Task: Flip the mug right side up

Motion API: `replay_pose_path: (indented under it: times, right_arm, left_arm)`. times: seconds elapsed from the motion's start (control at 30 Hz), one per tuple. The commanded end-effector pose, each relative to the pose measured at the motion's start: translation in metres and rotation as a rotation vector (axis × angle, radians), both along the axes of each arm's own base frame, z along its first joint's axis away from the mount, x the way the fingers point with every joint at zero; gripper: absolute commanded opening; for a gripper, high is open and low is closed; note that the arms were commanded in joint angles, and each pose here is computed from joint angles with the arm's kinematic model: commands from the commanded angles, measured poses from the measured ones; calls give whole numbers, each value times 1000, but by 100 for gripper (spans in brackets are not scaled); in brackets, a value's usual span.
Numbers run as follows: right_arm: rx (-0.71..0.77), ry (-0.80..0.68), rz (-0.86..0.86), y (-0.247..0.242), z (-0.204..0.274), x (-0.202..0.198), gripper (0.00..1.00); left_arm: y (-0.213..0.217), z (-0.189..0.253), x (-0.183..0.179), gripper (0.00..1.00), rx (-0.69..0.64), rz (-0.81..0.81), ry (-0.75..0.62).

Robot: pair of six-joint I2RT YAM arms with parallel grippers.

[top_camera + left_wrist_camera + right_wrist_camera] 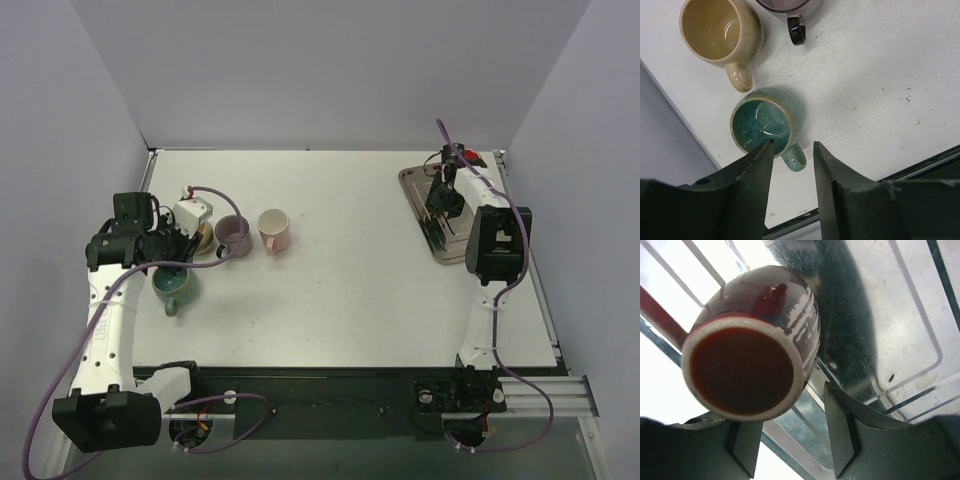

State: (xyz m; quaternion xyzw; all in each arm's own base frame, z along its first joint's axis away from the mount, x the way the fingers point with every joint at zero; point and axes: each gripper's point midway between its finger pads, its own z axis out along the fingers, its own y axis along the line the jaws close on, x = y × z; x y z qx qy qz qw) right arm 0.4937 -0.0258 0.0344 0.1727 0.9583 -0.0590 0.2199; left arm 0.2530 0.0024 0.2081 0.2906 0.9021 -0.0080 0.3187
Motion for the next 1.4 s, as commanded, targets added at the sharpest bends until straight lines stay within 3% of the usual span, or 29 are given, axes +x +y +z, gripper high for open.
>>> replay_pose_path:
  times: [0.0,0.03,0.17,0.23,0.43,0.73,1.03,1.27,1.37]
  right_arm:
    - [-24,70,21,-1,-3,-5,44]
    - [-28,75,23,-2,-3,-5,43]
    - [-46,76,25,-5,-5,-7,18]
    - [-49,52,27,-5,-1,-8,11]
    - [-65,-63,47,-6,30,-8,0]
    - [16,-276,126,27,91,-27,0]
    - [56,-403,139,42,131,-45,0]
    - [1,-232,84,15,91,-46,0]
    - [1,-222,100,17,83,-45,0]
  left_arm:
    - [-5,25,1,47,-18,-26,-74]
    - [-6,26,0,47,-22,-32,-73]
    - [-8,30,-1,47,-28,-36,-88]
    - [-9,30,-1,47,-33,-40,-86]
    - [-11,28,-3,48,-44,-46,-84]
    - [-36,45,0,51,-173,-97,-115]
    - [-99,90,5,54,-491,-217,-164]
    - [-133,83,3,54,-459,-265,-134]
    - [-133,86,2,54,-450,-271,-154]
